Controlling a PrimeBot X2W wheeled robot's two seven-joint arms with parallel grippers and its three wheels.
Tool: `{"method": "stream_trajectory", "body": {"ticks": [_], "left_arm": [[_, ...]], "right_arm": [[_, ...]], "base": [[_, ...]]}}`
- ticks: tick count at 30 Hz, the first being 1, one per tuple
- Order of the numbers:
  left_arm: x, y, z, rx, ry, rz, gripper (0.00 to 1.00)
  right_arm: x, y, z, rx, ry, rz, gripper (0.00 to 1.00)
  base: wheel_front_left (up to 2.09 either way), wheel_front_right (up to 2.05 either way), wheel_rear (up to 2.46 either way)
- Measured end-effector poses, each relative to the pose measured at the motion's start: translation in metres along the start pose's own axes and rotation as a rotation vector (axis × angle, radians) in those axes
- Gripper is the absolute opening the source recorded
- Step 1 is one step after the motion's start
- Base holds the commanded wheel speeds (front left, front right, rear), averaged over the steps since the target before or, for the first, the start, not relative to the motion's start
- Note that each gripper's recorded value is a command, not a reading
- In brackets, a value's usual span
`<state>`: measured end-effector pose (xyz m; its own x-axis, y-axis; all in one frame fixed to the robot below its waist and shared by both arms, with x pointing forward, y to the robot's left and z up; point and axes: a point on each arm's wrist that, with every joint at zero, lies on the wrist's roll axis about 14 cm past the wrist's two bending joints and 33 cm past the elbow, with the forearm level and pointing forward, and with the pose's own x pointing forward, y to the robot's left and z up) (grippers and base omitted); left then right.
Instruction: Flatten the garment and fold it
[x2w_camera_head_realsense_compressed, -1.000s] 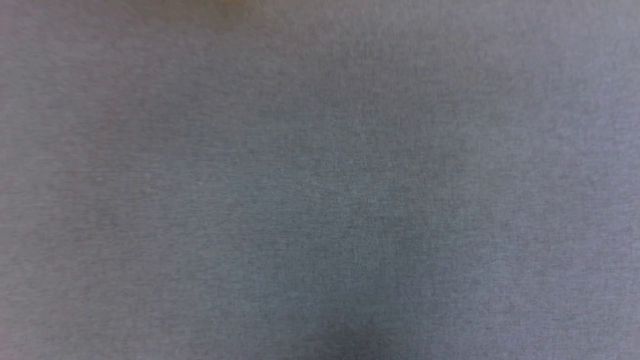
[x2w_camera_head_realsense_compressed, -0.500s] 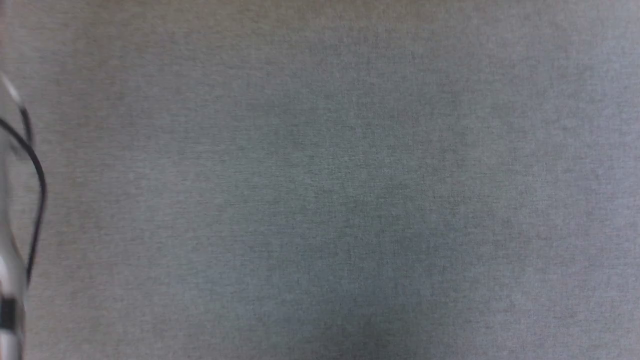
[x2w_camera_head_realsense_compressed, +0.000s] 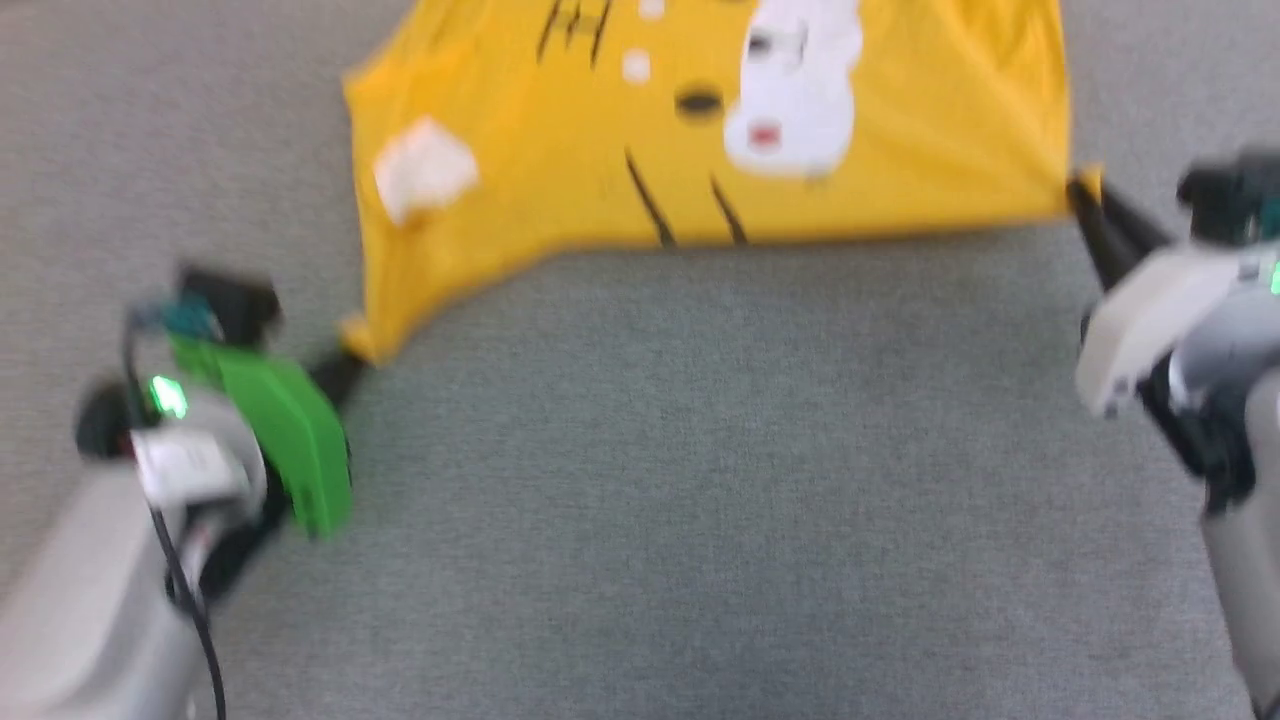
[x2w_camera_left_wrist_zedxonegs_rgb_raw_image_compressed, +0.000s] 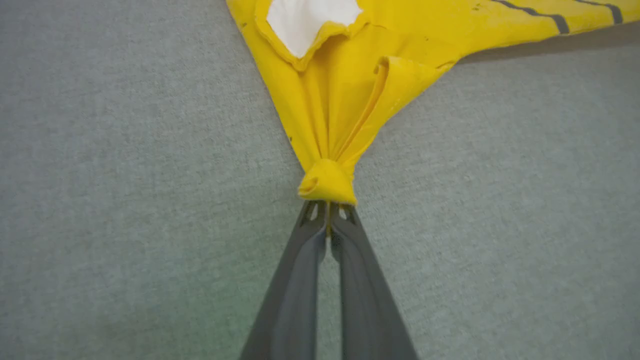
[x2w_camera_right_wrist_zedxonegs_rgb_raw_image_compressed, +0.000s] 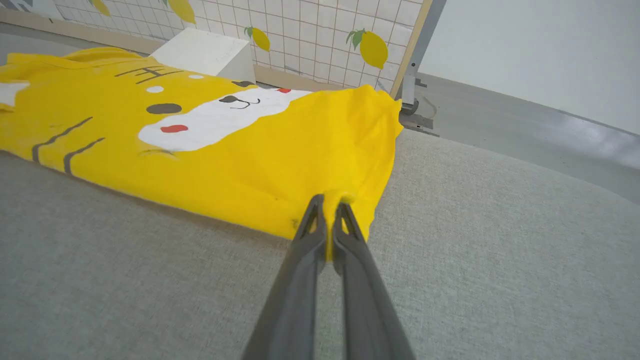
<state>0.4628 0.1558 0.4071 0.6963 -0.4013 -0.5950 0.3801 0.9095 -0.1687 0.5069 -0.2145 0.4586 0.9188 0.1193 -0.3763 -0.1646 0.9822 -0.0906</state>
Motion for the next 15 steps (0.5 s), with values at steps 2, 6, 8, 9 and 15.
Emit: {"method": "stream_trajectory", "body": {"ticks": [2,6,8,9,15], "left_arm": [[-0.016,-0.009,-0.019,-0.036,0.042,-0.011,0.00],[-0.044,-0.024,-0.045,-0.092,0.083,-0.012,0.00],[-0.056,-0.033,-0.055,-0.121,0.098,-0.016,0.00],[-0.062,-0.038,-0.061,-0.139,0.108,-0.017,0.00],[-0.093,-0.053,-0.094,-0.206,0.179,-0.003,0.00]], "right_arm": [[-0.013,0.002,-0.009,0.007,0.026,-0.006,0.00],[-0.036,0.007,-0.031,0.024,0.089,-0.012,0.00],[-0.048,0.008,-0.043,0.020,0.135,-0.017,0.00],[-0.054,0.007,-0.050,0.012,0.159,-0.022,0.00],[-0.086,0.005,-0.074,0.030,0.246,-0.057,0.00]], "base": [[0.00,0.00,0.00],[0.00,0.00,0.00],[0.00,0.00,0.00],[0.00,0.00,0.00],[0.00,0.00,0.00]]}}
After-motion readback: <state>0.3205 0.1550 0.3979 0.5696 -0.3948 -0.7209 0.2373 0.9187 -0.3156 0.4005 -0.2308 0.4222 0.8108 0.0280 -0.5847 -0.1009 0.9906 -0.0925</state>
